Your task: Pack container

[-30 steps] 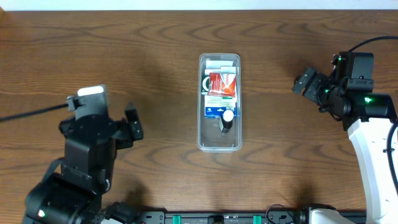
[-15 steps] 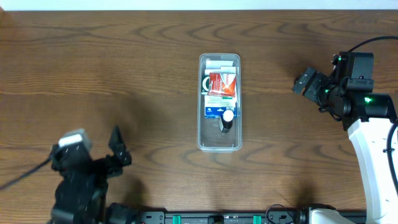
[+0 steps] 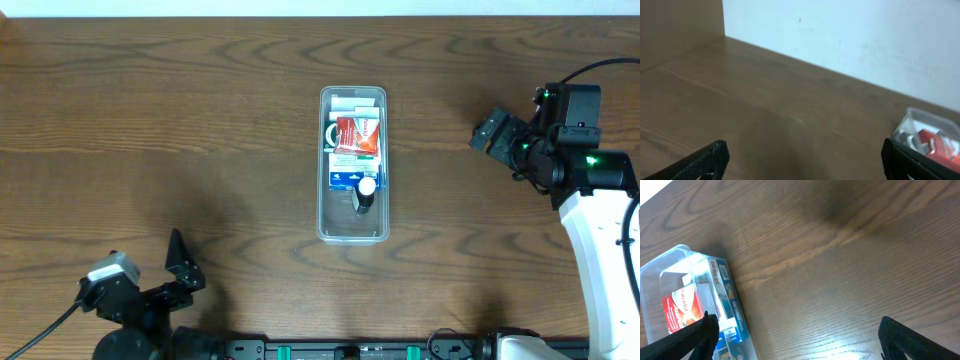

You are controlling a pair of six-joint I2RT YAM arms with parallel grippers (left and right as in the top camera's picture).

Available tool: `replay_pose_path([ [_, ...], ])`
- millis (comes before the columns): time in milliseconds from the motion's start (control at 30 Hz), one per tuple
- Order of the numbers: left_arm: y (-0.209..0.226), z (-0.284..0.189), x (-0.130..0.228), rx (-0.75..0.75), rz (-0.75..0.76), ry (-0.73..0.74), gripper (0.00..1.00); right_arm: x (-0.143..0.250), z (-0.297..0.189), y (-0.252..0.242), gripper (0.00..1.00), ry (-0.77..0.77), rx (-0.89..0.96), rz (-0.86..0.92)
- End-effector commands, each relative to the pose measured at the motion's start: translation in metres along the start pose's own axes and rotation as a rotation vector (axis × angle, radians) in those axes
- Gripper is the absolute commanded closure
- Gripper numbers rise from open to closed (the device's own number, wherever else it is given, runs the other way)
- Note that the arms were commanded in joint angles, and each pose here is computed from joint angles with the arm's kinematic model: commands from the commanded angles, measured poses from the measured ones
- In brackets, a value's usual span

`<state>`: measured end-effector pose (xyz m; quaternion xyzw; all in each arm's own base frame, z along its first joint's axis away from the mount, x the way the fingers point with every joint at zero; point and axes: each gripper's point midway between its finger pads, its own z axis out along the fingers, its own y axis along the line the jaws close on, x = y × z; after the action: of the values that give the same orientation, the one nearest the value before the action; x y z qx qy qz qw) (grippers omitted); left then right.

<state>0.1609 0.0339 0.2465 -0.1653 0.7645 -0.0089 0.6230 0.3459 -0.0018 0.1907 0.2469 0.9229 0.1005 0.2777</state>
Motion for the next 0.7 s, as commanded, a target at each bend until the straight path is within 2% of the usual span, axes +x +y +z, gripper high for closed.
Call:
replay_pose_path([
  [0, 0.002, 0.007, 0.014, -0.015, 0.026, 0.029, 0.02, -0.005, -0.004, 0.000, 0.01, -0.017, -0.001, -0.008],
  [367, 0.010, 0.035, 0.076, -0.062, 0.091, 0.170, 0.02, -0.005, -0.004, 0.000, 0.01, -0.017, -0.001, -0.008],
  [667, 0.011, 0.061, 0.113, -0.071, 0.104, 0.195, 0.02, -0.005, -0.004, 0.000, 0.01, -0.017, -0.001, -0.007],
])
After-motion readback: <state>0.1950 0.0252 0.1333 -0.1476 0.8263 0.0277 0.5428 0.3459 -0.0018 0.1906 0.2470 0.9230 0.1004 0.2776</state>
